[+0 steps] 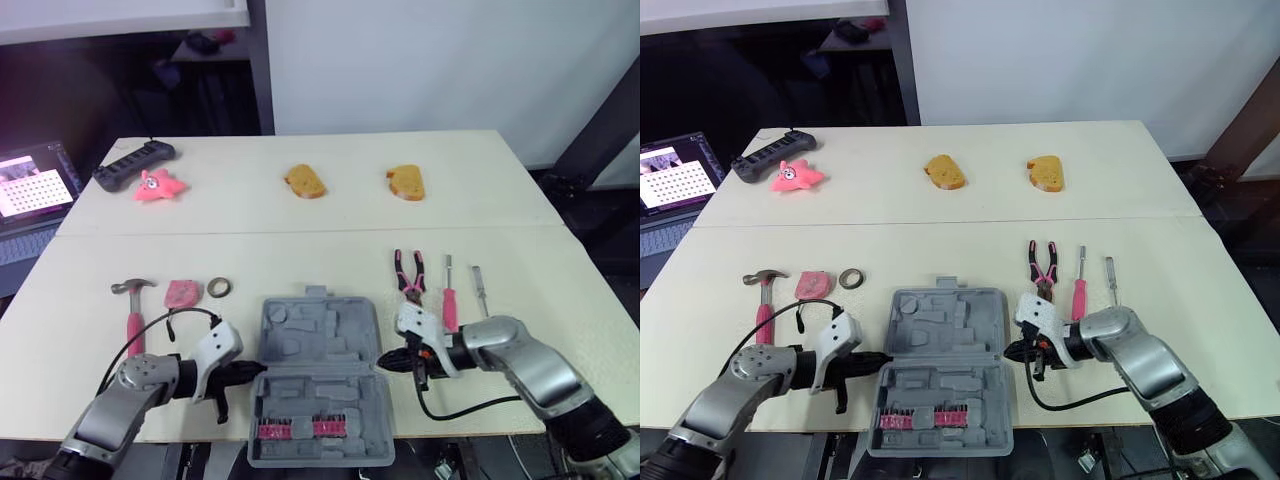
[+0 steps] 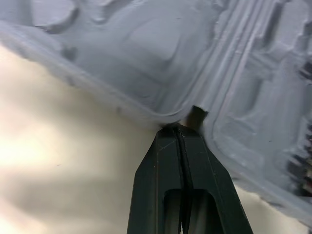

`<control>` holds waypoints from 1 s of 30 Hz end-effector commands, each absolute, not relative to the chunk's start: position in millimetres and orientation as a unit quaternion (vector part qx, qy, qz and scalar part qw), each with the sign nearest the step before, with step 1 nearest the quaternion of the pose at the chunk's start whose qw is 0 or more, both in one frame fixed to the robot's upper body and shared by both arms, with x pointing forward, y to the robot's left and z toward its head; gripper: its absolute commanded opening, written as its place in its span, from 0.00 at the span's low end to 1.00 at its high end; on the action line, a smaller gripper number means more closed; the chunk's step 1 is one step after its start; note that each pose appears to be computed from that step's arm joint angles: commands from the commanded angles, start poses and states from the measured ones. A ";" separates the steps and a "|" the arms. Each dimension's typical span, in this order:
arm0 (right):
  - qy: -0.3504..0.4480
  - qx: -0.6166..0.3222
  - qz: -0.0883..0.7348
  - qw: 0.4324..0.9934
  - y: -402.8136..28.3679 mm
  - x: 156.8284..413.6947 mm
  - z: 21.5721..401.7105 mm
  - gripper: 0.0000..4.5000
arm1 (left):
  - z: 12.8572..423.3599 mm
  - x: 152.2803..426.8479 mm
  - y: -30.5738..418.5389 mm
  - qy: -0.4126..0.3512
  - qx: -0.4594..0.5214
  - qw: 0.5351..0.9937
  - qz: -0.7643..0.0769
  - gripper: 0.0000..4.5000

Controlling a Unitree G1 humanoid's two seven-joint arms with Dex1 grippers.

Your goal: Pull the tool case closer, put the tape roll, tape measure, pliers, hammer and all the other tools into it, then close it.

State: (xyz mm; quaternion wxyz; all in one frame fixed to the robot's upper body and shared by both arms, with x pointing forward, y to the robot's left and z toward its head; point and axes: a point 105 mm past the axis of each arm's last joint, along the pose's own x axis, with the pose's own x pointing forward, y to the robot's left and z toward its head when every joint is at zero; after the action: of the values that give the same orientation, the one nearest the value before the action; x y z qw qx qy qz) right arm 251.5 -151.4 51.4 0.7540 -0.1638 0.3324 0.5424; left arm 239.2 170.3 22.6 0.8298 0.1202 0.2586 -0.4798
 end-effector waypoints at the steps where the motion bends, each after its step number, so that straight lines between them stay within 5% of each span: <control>1: 0.315 -0.146 0.538 0.768 -160.0 257.0 65.7 0.01 | 33.7 249.3 205.2 0.260 0.136 0.859 -0.419 0.00; 7: 0.289 -0.112 0.513 0.800 -184.8 266.5 91.5 0.01 | 62.5 250.2 225.2 0.229 0.118 0.884 -0.390 0.00; 10: 0.266 -0.079 0.508 0.816 -194.2 267.9 112.9 0.00 | 83.3 250.3 237.3 0.202 0.095 0.901 -0.372 0.19; 17: 0.237 -0.046 0.513 0.824 -208.1 262.8 147.5 0.76 | 118.4 242.4 260.4 0.164 0.078 0.919 -0.350 1.00; 19: 0.230 -0.038 0.517 0.824 -208.8 263.2 155.8 0.99 | 125.7 238.5 264.9 0.158 0.076 0.923 -0.342 1.00; 30: 0.220 -0.065 0.607 0.761 -177.7 284.8 186.5 0.99 | 135.1 161.9 326.9 0.122 0.065 0.976 -0.167 1.00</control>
State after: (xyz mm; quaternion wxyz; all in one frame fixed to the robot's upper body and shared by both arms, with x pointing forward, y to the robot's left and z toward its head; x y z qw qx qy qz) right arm 282.7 -180.8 178.0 0.7670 -0.0482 0.2348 0.5952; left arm 168.4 318.2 120.1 0.9702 0.0373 0.1450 -0.1904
